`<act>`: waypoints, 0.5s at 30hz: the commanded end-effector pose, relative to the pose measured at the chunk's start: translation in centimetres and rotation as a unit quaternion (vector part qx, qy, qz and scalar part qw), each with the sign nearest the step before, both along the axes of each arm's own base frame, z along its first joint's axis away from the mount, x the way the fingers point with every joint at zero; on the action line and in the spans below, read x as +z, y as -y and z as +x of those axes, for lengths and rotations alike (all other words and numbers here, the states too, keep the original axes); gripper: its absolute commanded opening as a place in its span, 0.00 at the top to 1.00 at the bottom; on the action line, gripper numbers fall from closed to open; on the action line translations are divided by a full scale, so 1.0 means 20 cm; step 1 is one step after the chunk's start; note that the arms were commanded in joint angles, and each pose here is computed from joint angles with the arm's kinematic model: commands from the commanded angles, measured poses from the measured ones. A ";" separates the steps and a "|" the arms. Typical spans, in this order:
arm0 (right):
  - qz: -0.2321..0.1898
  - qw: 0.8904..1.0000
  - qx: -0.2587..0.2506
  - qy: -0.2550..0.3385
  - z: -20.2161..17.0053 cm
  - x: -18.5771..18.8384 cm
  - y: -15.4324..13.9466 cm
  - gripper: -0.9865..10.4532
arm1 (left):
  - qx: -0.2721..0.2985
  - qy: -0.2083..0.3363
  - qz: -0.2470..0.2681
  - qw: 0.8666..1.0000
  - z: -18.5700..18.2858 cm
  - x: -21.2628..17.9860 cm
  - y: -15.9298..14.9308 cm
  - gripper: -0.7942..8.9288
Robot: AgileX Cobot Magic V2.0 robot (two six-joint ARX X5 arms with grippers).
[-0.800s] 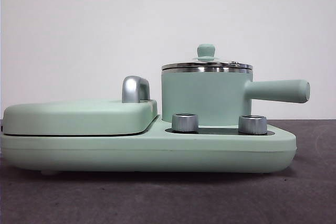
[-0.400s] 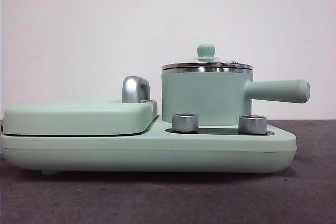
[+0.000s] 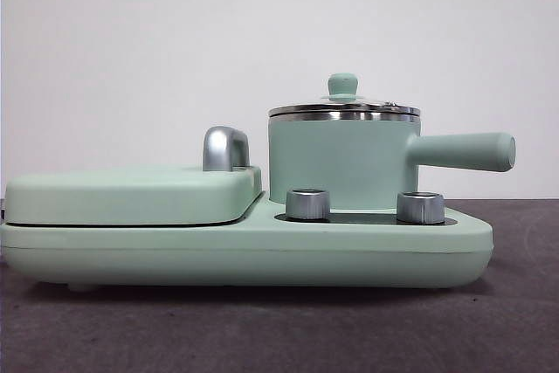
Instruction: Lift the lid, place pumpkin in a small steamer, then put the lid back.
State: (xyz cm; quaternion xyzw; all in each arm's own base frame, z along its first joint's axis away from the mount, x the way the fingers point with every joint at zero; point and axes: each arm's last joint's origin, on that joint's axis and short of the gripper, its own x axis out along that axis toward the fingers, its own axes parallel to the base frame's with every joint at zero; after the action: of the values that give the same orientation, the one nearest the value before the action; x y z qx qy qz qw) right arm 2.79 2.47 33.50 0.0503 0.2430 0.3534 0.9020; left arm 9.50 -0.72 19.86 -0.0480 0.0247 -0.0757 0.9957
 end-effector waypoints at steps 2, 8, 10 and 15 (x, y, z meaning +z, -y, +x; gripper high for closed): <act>0.003 1.000 0.003 0.008 0.00 0.02 0.00 0.90 | 0.053 -0.019 -0.006 0.998 0.02 -0.11 -0.03 0.91; 0.003 1.000 0.003 0.008 0.00 0.02 0.00 0.90 | 0.072 -0.040 -0.008 0.997 0.02 -0.21 -0.04 0.91; 0.003 1.000 0.003 0.008 0.00 0.02 0.00 0.90 | 0.072 -0.048 -0.003 0.996 0.01 -0.22 -0.04 0.91; 0.003 1.000 0.003 0.008 0.00 0.02 0.00 0.90 | 0.070 -0.067 0.013 0.995 0.00 -0.25 -0.04 0.91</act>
State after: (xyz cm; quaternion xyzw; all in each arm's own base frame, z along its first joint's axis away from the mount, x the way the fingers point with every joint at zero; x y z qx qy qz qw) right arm 2.79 2.47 33.49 0.0502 0.2431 0.3532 0.9020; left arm 9.48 0.15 15.67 -0.0502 0.0767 -0.0024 0.9958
